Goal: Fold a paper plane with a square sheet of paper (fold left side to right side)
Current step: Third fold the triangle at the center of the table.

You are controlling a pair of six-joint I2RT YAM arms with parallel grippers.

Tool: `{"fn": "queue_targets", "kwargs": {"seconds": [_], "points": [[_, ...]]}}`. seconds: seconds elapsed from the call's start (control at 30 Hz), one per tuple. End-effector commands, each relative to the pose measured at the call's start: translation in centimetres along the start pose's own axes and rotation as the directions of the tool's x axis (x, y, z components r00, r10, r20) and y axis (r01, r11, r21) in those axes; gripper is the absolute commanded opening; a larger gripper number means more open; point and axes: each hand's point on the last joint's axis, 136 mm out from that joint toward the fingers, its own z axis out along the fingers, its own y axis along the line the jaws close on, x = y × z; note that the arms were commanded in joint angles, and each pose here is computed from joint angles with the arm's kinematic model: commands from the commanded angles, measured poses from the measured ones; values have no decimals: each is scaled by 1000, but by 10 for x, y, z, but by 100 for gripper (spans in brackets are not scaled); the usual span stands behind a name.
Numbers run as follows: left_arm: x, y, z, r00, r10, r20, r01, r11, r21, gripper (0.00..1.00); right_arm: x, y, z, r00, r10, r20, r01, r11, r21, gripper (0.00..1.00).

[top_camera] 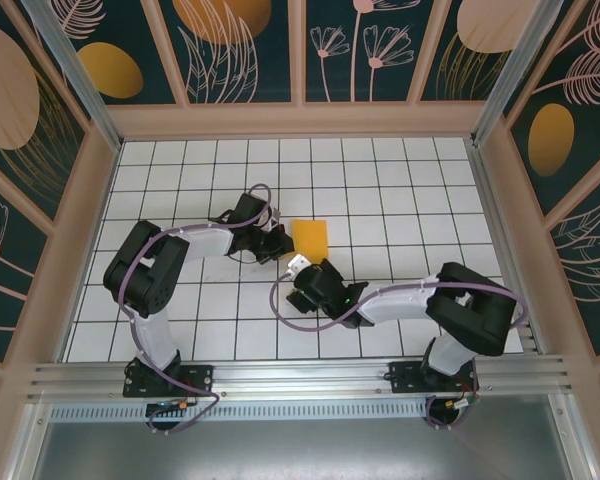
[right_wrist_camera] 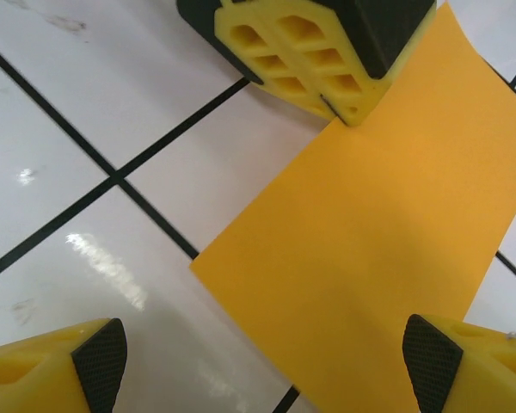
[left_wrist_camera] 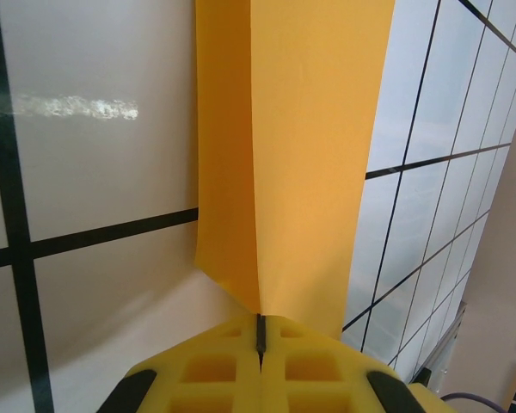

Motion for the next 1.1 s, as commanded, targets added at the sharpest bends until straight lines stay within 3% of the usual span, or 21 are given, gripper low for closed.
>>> {"fn": "queue_targets", "kwargs": {"seconds": [0.0, 0.2, 0.43, 0.6, 0.67, 0.8, 0.93, 1.07], "points": [[3, -10, -5, 1000, 10, -4, -10, 1000, 25, 0, -25, -3, 7, 997, -43, 58, 40, 997, 61, 87], [3, -10, -5, 1000, 14, -4, -14, 1000, 19, 0, -28, -9, 18, 998, -48, 50, 44, 995, 86, 72], [2, -8, -5, 1000, 18, -6, -18, 1000, 5, 0, -38, -10, 14, 996, -54, 70, 50, 997, 64, 43], [0, -8, -4, 1000, 21, -1, -21, 1000, -3, 0, -35, -7, 13, 997, -47, 56, 46, 998, 32, 12], [0, -7, -5, 1000, 22, -1, -22, 1000, -8, 0, -34, -6, 12, 998, -40, 54, 39, 999, 22, 5], [-1, -9, -6, 999, 32, 1, -32, 999, -13, 1, -34, -3, 10, 999, -24, 49, 24, 1000, -7, 0], [-5, -10, -13, 998, 59, 19, -58, 997, -49, 9, -32, -2, 9, 999, 17, 42, -15, 999, -47, 0], [-13, -9, -29, 995, 84, 51, -79, 992, -101, 30, -31, -1, 8, 998, 45, 38, -41, 996, -85, 0]]}}
